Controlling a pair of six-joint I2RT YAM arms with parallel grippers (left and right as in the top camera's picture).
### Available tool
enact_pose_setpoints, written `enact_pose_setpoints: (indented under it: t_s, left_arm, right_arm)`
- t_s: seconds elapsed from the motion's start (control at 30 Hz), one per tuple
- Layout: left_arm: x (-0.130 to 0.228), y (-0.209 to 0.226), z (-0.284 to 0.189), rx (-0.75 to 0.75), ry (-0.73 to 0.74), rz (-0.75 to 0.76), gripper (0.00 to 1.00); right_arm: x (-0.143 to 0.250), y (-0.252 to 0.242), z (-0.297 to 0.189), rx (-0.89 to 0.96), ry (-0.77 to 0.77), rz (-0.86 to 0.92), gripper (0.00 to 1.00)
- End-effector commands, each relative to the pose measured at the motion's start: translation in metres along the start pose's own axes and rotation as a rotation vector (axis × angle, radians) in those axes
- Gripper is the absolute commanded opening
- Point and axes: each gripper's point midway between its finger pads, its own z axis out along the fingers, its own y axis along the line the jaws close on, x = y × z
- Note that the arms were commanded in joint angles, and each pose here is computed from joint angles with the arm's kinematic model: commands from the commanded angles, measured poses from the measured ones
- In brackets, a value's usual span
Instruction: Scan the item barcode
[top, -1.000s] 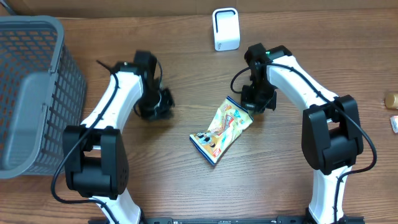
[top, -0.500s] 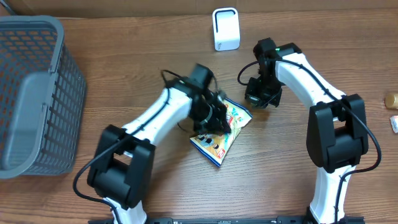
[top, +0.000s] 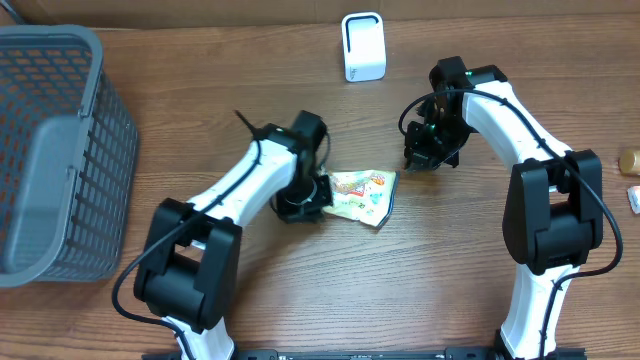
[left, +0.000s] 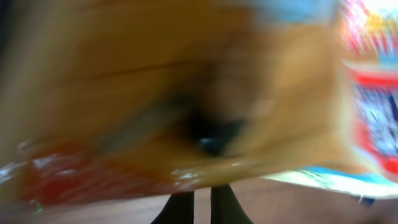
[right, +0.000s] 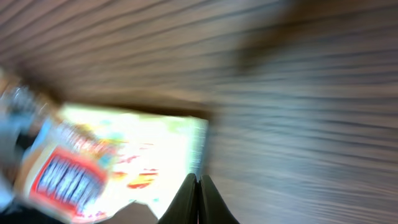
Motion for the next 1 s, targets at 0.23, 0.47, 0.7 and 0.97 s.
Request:
enact_pose_setpoints:
  t_s: [0.23,0.47,0.7,0.97]
  left_arm:
    - [-0.038,0.007,-0.048,0.047,-0.101,0.064,0.04]
    - [-0.049,-0.047,-0.094,0.241,-0.176,0.175,0.04]
    - [-0.048,-0.040,-0.056,0.212,-0.098,0.157,0.04]
    - [-0.063,-0.010,0.014,0.109,0.029,0.117,0.04]
  right_arm:
    - [0.014,0.075,-0.043,-0.240,-0.009,-0.220,0.04]
    - [0.035,0.095,-0.027,-0.261,0.056,-0.225,0.04]
    - [0.041,0.092,0.004,-0.251,0.087,-0.146,0.04]
    - [0.048,0.069,0.041,-0.254,0.115,-0.081,0.04]
